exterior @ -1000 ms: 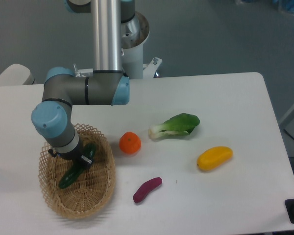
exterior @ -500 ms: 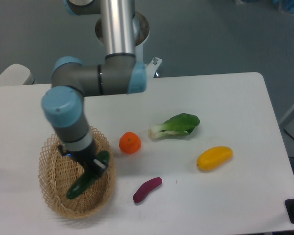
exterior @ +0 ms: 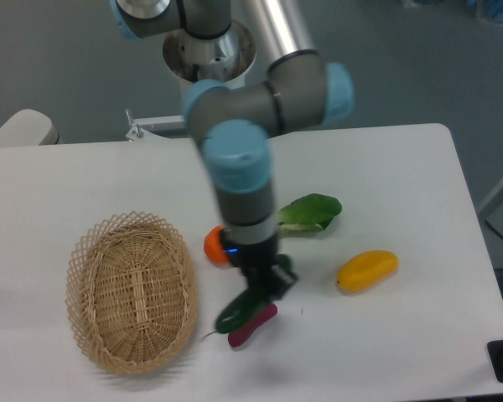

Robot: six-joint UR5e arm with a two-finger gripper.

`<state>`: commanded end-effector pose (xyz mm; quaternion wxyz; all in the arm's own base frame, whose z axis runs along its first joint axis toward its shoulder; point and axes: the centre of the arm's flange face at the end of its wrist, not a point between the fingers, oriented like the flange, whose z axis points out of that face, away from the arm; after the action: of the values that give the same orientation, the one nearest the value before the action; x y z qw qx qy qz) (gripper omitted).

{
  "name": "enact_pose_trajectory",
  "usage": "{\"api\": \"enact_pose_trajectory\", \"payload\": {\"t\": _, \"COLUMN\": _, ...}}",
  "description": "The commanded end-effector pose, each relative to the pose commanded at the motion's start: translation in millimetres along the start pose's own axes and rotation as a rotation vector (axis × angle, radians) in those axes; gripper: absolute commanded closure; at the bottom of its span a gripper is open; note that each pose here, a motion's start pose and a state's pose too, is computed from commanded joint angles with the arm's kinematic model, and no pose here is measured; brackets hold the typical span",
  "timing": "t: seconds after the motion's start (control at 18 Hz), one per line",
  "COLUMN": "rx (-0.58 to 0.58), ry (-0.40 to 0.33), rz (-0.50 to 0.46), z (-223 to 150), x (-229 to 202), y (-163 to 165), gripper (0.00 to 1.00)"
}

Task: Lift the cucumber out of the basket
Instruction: 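Carry the held cucumber over beside the yellow fruit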

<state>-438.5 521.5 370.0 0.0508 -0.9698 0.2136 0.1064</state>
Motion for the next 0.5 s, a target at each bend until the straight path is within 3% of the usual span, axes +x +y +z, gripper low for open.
{"api": "enact_pose_trajectory", "payload": {"t": 0.17, "rx": -0.015, "ry": 0.012, "rz": 0.069, "z": 3.2, "x": -14.4, "y": 33.6, "gripper": 0.68}}
{"api": "enact_pose_trajectory", "payload": {"t": 0.5, "rx": -0.022, "ry": 0.016, "rz": 0.101, "z": 7.0, "x": -21.1, "y": 50.5, "gripper": 0.68}}
